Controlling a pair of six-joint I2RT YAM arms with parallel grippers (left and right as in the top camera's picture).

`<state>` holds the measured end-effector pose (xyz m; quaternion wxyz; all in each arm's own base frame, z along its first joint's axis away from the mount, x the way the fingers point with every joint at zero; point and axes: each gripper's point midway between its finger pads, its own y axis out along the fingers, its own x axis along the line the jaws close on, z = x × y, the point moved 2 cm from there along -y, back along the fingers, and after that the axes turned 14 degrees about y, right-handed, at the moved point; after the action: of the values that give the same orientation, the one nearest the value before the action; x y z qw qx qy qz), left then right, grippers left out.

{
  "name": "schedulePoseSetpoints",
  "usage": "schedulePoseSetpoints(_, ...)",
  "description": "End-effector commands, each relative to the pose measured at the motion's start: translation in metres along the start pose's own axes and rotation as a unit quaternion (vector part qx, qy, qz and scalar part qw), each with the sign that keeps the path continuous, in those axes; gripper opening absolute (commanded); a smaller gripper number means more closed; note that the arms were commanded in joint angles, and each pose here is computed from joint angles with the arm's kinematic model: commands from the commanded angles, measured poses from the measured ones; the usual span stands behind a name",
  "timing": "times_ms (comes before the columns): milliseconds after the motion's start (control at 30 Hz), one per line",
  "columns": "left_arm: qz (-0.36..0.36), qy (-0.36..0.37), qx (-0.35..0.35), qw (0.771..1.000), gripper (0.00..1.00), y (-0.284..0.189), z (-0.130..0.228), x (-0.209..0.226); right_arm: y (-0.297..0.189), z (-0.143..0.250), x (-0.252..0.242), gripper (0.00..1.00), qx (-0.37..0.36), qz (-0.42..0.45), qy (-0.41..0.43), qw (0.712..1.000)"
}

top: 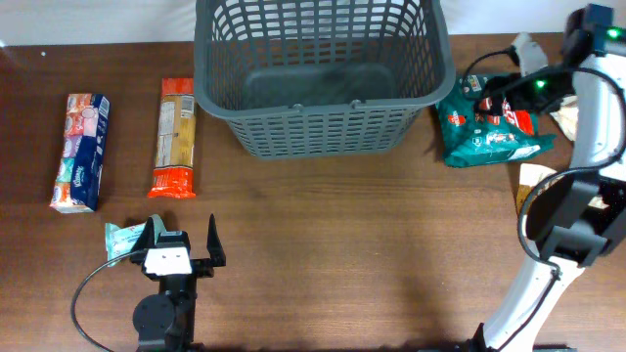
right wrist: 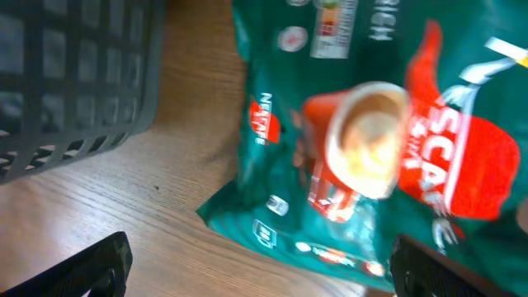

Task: Pack container
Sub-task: 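Move the right gripper up and over to the green coffee pouch, then lower the right gripper and grasp the green coffee pouch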

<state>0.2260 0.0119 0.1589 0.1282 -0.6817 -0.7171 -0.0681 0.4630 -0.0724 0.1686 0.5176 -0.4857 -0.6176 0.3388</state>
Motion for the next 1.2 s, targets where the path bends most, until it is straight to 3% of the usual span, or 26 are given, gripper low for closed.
schedulePoseSetpoints(0, 0.004, 0.007, 0.000, 1.000, 0.99, 0.000, 0.001, -0.001, 0.009, -0.001, 0.000, 0.98, 0.013, 0.033, -0.028, 0.999)
schedulePoseSetpoints(1167, 0.004, 0.007, 0.000, 1.000, 0.99, 0.000, 0.001, -0.001, 0.084, 0.007, -0.051, 0.99, 0.073, 0.095, 0.016, 0.993)
